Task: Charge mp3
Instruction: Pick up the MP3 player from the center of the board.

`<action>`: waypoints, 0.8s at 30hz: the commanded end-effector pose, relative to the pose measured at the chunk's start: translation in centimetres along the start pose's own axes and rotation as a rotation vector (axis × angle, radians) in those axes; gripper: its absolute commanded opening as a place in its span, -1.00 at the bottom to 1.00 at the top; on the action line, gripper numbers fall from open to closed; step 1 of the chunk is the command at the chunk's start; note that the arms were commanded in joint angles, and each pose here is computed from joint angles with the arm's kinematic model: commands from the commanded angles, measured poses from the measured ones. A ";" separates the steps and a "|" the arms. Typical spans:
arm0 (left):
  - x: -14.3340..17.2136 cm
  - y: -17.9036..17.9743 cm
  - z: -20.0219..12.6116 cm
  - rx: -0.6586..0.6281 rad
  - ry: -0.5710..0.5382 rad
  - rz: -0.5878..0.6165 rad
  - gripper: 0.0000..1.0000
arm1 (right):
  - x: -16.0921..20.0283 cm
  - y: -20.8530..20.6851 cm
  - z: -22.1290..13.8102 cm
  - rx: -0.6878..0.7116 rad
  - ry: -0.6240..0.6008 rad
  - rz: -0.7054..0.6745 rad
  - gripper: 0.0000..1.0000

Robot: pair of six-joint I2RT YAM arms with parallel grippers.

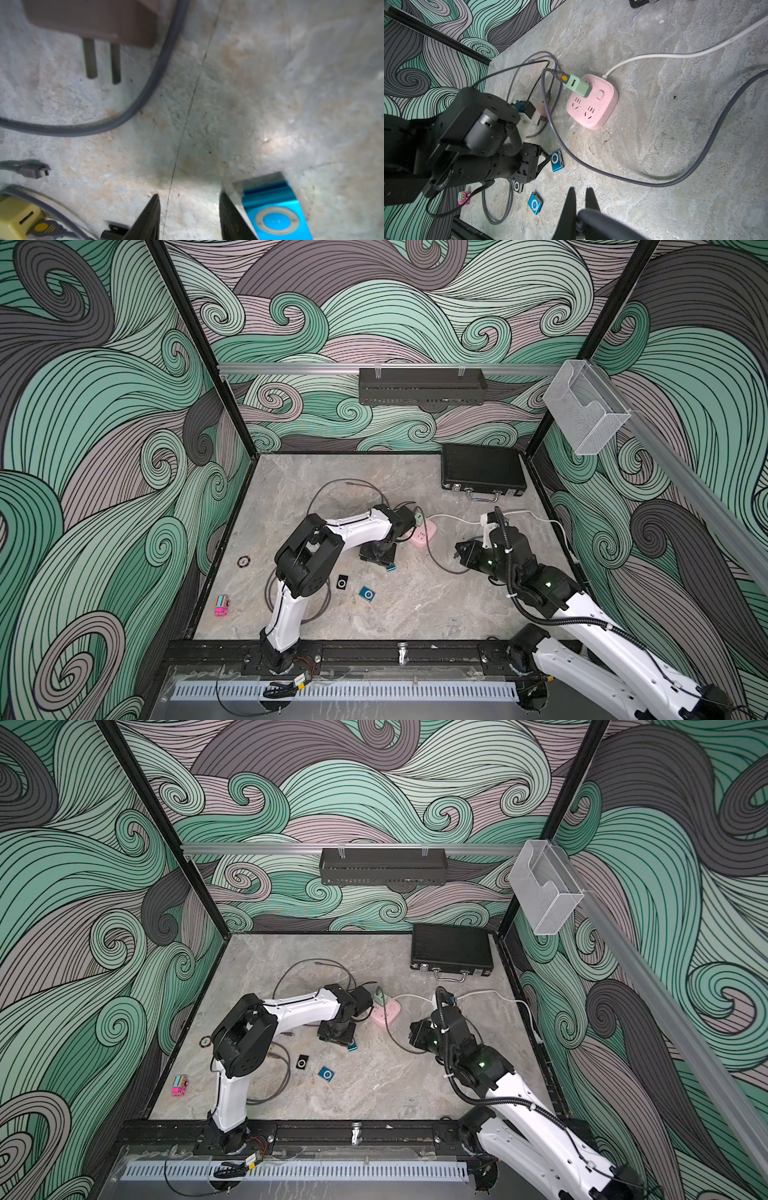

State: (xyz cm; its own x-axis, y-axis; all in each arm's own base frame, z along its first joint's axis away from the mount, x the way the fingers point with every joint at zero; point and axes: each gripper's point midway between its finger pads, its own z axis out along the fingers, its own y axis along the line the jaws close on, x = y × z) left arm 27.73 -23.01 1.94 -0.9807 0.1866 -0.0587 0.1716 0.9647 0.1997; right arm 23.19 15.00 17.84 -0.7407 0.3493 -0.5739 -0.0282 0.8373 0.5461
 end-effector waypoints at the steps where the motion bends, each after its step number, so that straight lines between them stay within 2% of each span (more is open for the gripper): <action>1: -0.7 -0.7 -0.6 0.033 -0.006 0.003 -0.10 | 0.1 -0.7 -0.3 0.023 -0.006 0.017 -1.00; 4: -0.3 -0.3 -2.0 0.065 -0.010 -0.025 -0.10 | -0.1 -0.7 -0.3 0.024 -0.016 0.011 -1.00; 8: 0.3 -1.3 -3.8 0.174 0.006 -0.102 -0.09 | -0.1 -0.4 0.2 0.016 -0.003 0.002 -1.00; 11: 0.6 -1.9 -4.2 0.216 0.031 -0.203 -0.06 | 0.1 -0.1 0.6 0.007 0.012 0.000 -1.00; 14: 0.4 -2.7 -4.4 0.261 0.030 -0.252 -0.03 | 0.0 0.0 0.6 0.002 0.009 -0.006 -1.00; 24: -0.3 -4.1 -2.7 0.276 0.033 -0.189 -0.02 | -0.1 -0.2 0.3 0.003 -0.008 -0.024 -1.00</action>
State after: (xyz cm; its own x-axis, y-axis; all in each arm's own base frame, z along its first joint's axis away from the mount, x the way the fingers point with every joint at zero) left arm 26.92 -27.21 4.50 -0.9987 -0.0140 -0.0486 -0.0102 0.9969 -0.0774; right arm 23.30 15.17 17.51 -0.7474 0.3281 -0.5777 -0.0396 0.8460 0.5317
